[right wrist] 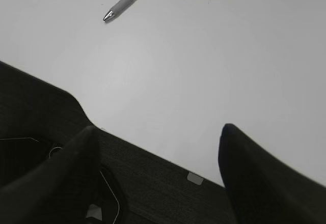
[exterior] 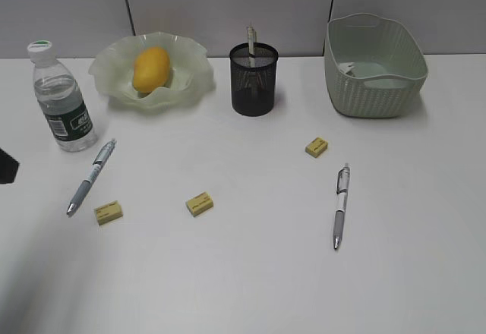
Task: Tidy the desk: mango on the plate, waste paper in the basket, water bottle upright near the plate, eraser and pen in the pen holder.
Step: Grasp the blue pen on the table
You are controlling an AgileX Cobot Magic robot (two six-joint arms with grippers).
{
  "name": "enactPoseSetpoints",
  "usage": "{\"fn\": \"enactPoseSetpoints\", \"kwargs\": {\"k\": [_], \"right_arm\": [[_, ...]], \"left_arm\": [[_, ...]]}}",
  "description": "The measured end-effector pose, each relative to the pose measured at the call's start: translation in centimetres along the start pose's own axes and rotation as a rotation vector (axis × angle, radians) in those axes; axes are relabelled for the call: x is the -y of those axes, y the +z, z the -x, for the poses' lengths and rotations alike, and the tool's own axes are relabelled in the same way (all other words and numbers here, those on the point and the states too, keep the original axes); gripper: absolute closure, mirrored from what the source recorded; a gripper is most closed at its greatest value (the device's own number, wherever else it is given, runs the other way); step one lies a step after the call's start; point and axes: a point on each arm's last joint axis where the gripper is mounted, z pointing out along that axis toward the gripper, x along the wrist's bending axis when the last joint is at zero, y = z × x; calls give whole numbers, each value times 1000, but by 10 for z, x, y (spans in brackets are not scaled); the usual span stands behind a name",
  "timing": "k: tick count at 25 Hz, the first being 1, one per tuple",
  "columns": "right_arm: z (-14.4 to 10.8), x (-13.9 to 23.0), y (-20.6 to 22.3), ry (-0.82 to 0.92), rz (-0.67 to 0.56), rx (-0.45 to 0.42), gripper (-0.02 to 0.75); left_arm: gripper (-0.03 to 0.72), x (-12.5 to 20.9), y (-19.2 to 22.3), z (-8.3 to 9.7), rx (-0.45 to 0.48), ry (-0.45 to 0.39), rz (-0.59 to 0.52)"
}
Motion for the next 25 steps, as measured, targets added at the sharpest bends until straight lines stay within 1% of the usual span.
{"fn": "enactPoseSetpoints", "kwargs": {"k": [6,10,17,20,25], "right_arm": [[0,0,0,0,0,0,167],[0,0,0,0,0,0,167],[0,0,0,0,0,0,167],[0,0,0,0,0,0,167],[0,0,0,5,0,0,167]], "left_arm": [[260,-27,26,14,-33,25,-42],[260,-42,48,20,-40,42,-95],[260,-71,86,22,-52,43,-179],[260,-83,98,21,-71,69,-201],[260,-93,118,17,-106,98,-245]]}}
